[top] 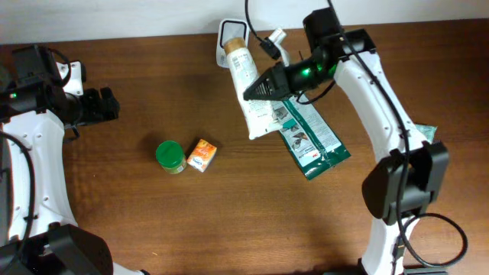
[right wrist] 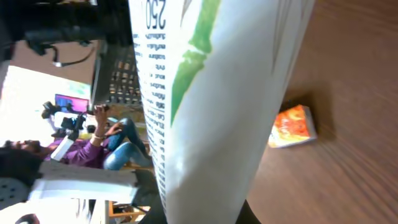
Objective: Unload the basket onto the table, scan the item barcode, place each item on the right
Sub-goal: 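Raise the white tube with the right gripper in front of the scanner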
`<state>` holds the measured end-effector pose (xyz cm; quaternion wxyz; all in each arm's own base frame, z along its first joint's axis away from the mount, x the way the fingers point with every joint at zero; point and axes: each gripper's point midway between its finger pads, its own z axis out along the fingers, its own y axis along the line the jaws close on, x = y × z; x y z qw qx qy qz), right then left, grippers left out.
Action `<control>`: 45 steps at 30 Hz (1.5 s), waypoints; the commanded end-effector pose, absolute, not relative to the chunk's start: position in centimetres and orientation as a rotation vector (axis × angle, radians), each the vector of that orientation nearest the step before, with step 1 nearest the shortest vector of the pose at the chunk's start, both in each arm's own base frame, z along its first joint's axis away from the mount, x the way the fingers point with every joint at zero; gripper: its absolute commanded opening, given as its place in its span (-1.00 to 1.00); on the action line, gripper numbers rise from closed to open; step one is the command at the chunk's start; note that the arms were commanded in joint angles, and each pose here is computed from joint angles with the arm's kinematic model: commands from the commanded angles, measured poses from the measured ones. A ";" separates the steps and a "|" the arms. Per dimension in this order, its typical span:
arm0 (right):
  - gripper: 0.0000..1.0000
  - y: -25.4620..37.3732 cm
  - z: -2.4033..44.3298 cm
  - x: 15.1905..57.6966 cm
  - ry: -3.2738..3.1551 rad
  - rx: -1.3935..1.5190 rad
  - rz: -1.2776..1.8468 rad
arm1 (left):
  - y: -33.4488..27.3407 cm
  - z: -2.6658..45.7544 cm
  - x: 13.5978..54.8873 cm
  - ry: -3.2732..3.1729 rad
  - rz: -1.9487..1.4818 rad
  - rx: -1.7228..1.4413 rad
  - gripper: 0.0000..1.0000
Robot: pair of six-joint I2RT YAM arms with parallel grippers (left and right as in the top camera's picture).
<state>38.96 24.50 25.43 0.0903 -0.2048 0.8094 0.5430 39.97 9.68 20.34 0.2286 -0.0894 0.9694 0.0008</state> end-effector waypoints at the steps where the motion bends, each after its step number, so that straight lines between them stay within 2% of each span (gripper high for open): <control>1: -0.92 24.5 29.0 38.2 2.332 -0.623 1.635 | 9.9 20.8 40.0 2.658 0.007 -0.230 0.98; 4: -0.92 24.4 28.7 40.1 2.480 -0.539 1.284 | 9.9 20.8 40.0 2.658 0.007 -0.230 0.98; 6: -0.92 23.4 31.4 42.8 2.436 -0.511 0.802 | 9.9 20.8 40.0 2.659 0.007 -0.230 0.98; 11: -0.92 22.6 33.2 49.1 2.162 -0.604 -0.031 | 9.9 20.8 40.0 2.658 0.007 -0.229 0.98; 14: -0.92 23.0 31.4 52.7 2.089 -0.614 -0.237 | 9.9 20.8 40.0 2.659 0.007 -0.230 0.98; 20: -0.91 21.9 23.8 61.3 1.962 -0.691 -0.636 | 9.9 20.8 40.0 2.659 0.007 -0.230 0.98; 24: -0.91 20.9 18.3 64.2 1.936 -0.780 -0.806 | 9.9 20.8 40.0 2.659 0.007 -0.229 0.99; 28: -0.91 20.8 15.6 64.6 1.950 -0.828 -0.853 | 9.9 20.8 40.0 2.659 0.007 -0.229 0.98; 41: -0.92 20.4 15.5 64.3 1.962 -0.826 -0.883 | 9.9 20.8 40.0 2.659 0.007 -0.230 0.98; 45: -0.92 20.6 18.2 63.7 1.966 -0.760 -0.800 | 9.9 20.8 40.0 2.659 0.007 -0.229 0.98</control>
